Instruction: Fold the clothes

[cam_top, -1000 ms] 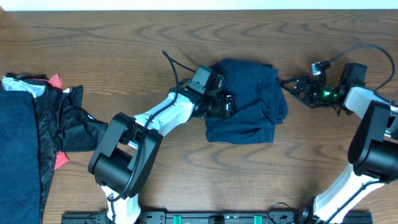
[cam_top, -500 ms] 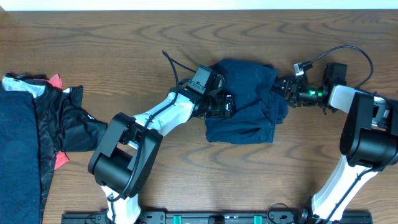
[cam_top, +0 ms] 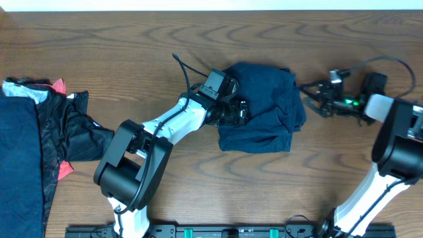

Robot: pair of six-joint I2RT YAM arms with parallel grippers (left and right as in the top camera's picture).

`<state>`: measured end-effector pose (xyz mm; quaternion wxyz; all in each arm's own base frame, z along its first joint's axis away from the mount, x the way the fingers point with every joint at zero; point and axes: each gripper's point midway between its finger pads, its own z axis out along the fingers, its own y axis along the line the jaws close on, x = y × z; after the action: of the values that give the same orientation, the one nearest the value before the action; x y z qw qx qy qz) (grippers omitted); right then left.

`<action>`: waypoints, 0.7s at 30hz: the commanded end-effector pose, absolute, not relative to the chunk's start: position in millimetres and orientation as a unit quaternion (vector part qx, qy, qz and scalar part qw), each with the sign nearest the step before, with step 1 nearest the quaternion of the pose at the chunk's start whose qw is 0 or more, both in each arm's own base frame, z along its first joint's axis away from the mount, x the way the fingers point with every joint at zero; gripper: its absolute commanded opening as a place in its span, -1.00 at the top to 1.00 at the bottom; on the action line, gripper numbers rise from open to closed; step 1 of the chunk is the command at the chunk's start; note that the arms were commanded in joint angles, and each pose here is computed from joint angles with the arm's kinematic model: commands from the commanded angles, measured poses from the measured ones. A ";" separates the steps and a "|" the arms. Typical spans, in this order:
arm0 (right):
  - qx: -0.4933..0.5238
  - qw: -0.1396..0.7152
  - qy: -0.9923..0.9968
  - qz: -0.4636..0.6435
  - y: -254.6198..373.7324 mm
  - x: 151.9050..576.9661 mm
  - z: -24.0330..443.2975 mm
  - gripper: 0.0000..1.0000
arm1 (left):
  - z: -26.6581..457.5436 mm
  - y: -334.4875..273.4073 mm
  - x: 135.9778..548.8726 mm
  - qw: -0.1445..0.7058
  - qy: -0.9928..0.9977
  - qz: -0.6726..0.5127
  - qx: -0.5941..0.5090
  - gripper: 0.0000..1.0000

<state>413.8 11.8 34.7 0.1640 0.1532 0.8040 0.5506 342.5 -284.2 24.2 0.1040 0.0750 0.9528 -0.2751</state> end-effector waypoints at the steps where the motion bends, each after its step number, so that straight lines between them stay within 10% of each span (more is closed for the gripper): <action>1: 0.228 0.123 0.832 0.490 -7.3 403.5 -5.2 -0.99 | 4.8 -279.0 334.6 0.079 0.961 -0.258 0.067 -0.79; 21: 0.265 -0.037 0.775 0.573 55.3 347.1 -108.3 -0.98 | 3.2 -276.9 331.3 0.071 0.962 -0.254 0.065 -0.79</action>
<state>415.4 26.7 40.5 0.1096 0.1486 0.7002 0.6897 341.2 -283.4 23.8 0.1006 0.0743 0.9537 -0.2734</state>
